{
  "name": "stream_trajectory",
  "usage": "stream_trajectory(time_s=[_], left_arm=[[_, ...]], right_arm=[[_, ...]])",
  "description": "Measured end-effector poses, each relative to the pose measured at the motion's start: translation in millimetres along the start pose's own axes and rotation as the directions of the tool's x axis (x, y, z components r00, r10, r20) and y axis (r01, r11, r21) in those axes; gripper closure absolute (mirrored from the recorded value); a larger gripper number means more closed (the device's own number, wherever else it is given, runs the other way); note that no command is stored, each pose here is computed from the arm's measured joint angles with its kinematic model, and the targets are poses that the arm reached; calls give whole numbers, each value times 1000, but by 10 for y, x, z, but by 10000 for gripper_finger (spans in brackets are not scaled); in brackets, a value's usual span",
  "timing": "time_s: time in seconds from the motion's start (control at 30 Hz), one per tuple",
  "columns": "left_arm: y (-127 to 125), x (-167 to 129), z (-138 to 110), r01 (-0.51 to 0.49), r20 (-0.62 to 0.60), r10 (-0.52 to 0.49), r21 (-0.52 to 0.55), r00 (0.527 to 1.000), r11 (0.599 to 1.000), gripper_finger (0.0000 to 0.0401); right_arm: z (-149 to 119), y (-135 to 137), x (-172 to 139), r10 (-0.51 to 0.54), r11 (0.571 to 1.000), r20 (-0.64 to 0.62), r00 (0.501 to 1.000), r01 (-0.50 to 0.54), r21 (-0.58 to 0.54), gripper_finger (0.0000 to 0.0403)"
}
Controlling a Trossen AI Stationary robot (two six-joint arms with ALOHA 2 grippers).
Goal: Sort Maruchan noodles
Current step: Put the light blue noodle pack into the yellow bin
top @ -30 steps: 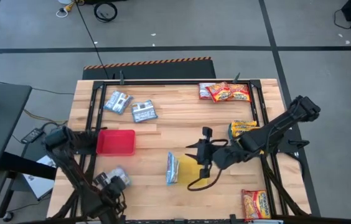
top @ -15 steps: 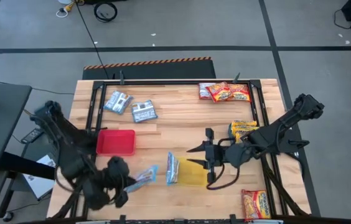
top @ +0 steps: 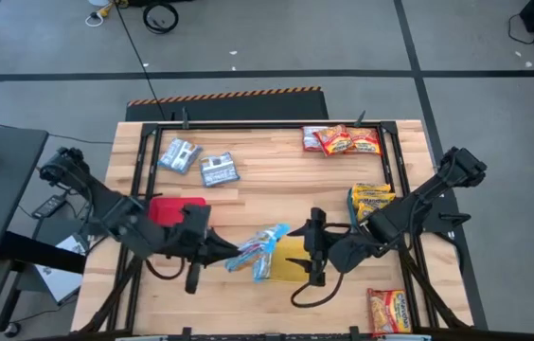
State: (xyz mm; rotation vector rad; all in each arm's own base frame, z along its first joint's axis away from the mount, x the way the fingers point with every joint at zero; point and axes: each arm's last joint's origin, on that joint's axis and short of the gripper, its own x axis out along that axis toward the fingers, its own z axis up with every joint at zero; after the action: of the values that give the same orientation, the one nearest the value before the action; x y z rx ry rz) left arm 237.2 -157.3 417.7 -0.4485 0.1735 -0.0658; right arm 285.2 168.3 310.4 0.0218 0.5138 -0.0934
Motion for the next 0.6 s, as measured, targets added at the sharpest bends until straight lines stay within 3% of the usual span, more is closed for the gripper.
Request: stream_trajectory(time_s=[0.07,0.17,0.23,0.37,0.47,0.6], left_arm=[[-9,7,94,51,54,-53,34,997,998,397],[-25,21,215,136,128,-143,67,981,988,397],[-34,23,278,195,161,-207,87,965,977,397],[-37,30,360,268,202,-290,127,936,955,397],[-46,22,399,282,235,-312,152,921,947,397],[-25,26,428,230,270,-273,183,923,956,397]], right_arm=[[85,-9,24,30,999,61,998,-31,16,77],[314,-24,6,160,986,220,962,-165,4,47],[486,-35,-33,213,975,364,907,-219,-26,35],[719,-75,-143,229,973,573,787,-193,-125,26],[804,-100,-193,240,971,650,721,-176,-164,27],[875,-116,-236,368,925,696,616,-314,-212,30]])
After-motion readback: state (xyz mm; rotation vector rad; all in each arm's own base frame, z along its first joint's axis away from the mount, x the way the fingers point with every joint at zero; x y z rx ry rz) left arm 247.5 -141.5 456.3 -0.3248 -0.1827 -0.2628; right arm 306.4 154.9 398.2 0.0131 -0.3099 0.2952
